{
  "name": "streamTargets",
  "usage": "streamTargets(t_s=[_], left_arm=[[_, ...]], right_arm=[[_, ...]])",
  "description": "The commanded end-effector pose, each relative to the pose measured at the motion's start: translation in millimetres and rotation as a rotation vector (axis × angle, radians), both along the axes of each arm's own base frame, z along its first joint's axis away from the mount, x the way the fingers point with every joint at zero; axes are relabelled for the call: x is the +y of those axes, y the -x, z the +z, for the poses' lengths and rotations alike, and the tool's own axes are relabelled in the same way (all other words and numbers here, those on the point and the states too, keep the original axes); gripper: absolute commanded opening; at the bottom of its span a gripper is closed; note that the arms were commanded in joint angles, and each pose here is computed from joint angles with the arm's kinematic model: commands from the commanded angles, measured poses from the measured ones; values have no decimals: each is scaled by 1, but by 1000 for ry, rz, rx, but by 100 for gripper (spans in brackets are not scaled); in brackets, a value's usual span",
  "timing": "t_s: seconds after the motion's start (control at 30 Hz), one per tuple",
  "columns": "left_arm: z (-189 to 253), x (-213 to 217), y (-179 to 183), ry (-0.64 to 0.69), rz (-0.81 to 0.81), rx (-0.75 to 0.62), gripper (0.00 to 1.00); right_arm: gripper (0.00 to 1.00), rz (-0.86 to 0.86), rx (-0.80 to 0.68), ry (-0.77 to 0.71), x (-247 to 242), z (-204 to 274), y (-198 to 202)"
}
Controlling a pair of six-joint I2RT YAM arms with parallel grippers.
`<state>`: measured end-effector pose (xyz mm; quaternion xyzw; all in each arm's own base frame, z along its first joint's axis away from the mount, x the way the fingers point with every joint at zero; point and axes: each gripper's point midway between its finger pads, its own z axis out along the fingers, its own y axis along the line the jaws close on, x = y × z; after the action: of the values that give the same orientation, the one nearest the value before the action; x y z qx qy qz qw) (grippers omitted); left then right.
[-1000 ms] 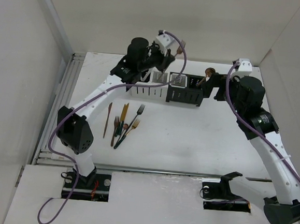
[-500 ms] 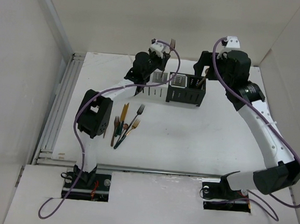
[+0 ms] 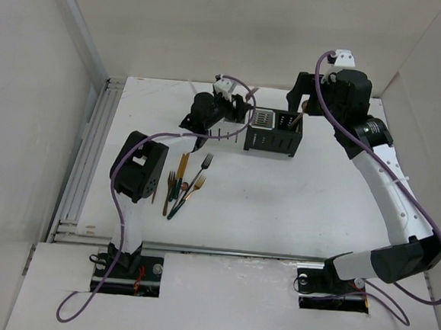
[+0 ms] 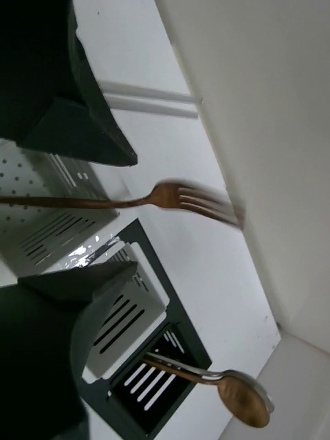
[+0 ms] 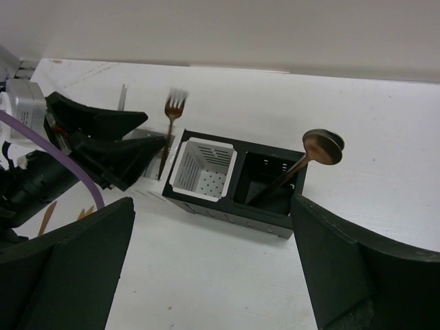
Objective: Sort the eating utensils into containers
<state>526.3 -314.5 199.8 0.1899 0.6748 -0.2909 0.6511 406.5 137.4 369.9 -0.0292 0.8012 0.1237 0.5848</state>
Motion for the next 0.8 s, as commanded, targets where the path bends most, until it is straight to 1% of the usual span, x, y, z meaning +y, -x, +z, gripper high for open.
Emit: streamTargets(t_s=[0.0, 0.03, 0.1, 0.13, 0.2, 0.23, 0.27, 0.3, 0.33, 0.37, 0.4, 0.43, 0.47, 0.5, 0.53, 0.57, 0.6, 0.63, 0.7, 0.73, 0.77], left_arm=[[93, 0, 22, 107, -66, -133, 61], [110, 2, 26, 112, -66, -145, 66], [136, 10, 29, 91, -36, -218, 69], [162, 25, 31, 98, 30, -265, 69], [178, 43, 36, 71, 108, -300, 71], [190, 50, 48, 23, 132, -330, 71], [187, 56, 52, -24, 144, -322, 71], [166, 58, 59, -90, 123, -283, 71], [150, 59, 67, -156, 94, -248, 71], [124, 65, 84, -268, 51, -163, 69], [105, 69, 95, -314, -1, -103, 68], [80, 72, 110, -362, -47, -28, 65], [63, 78, 121, -397, -78, 32, 60], [42, 86, 145, -467, -135, 108, 58], [18, 85, 166, -499, -216, 163, 56], [2, 88, 180, -531, -261, 202, 56], [-18, 95, 198, -568, -301, 276, 54], [-32, 99, 208, -597, -329, 313, 51], [-65, 111, 227, -666, -349, 406, 42], [-71, 114, 228, -678, -340, 420, 29], [-86, 123, 235, -709, -323, 463, 26]], right_arm=[[100, 15, -70, -19, -2, 30, 8], [100, 24, -69, -22, -1, 30, 9], [100, 42, -49, -20, 2, 21, 9], [100, 53, -48, -20, 7, 21, 11], [100, 56, -35, -13, 10, 11, 13], [100, 58, -33, -9, 12, 9, 16], [100, 58, -33, -9, 10, 8, 20], [100, 67, -38, -12, 14, 7, 22], [100, 77, -23, -15, 18, -4, 24], [100, 75, -32, -28, 17, -3, 29], [100, 84, -30, -28, 20, -7, 32], [100, 92, -5, -28, 23, -22, 37], [100, 102, -22, -38, 23, -20, 41], [100, 99, -16, -48, 23, -24, 43], [100, 104, -8, -61, 26, -29, 46], [100, 99, 21, -63, 25, -42, 49], [100, 74, 29, -86, 22, -44, 51], [100, 59, 43, -93, 21, -49, 51], [100, 27, 71, -122, 13, -59, 56], [100, 24, 71, -133, 12, -59, 59], [100, -2, 75, -140, 6, -62, 59]])
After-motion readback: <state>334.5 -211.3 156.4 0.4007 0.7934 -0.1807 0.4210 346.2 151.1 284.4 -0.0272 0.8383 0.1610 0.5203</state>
